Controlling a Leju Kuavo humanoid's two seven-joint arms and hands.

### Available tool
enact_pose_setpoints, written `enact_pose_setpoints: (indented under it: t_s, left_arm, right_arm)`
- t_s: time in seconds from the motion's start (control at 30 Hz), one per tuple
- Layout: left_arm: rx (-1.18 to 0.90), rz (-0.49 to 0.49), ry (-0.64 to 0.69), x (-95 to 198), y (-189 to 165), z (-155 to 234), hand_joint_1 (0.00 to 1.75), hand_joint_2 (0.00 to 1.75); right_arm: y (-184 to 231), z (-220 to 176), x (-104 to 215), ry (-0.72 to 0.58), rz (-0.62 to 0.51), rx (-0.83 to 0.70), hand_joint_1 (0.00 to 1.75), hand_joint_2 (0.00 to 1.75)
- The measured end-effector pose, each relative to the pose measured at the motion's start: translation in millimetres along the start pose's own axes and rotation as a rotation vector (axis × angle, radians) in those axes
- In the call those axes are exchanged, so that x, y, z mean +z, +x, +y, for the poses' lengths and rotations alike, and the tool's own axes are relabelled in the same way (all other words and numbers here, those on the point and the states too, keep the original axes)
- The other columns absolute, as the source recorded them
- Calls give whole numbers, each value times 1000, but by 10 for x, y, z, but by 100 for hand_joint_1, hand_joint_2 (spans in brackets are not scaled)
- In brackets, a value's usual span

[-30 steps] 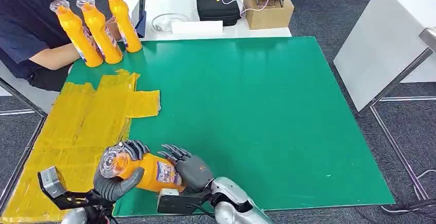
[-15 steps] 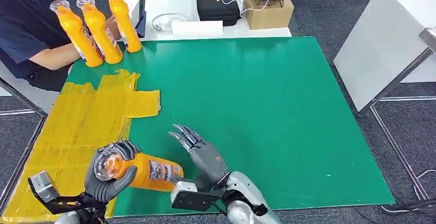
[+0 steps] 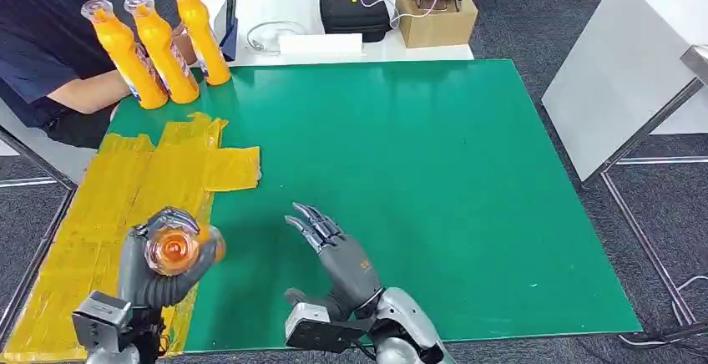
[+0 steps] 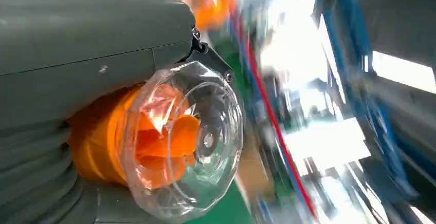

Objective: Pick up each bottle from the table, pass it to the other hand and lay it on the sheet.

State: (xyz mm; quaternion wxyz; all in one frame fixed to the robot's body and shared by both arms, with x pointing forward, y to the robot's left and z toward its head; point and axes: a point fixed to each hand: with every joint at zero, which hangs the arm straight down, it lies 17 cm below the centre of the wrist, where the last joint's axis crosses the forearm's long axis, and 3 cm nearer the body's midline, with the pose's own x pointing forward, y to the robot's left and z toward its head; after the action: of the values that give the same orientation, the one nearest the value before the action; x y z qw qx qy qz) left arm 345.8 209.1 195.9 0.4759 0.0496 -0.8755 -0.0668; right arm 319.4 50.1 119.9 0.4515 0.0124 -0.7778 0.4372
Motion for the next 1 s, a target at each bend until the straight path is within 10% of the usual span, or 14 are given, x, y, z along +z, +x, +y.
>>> enact_pose_setpoints:
  t_s: [0.4,0.63,1.0]
  left_arm:
    - [-71,-56,37,-116,193,18,175,175]
    - [-902,-138,73,-176,247,-81,175,175]
    - [-1266,232,-452,650,-1742,-574,175,175]
  right_arm:
    - [25,-47,39,-22,5,-9,0,0]
    - [56,-74,57,-29,-1,-5,0,0]
    - [191,-185,-134,19,-86,-55,0,0]
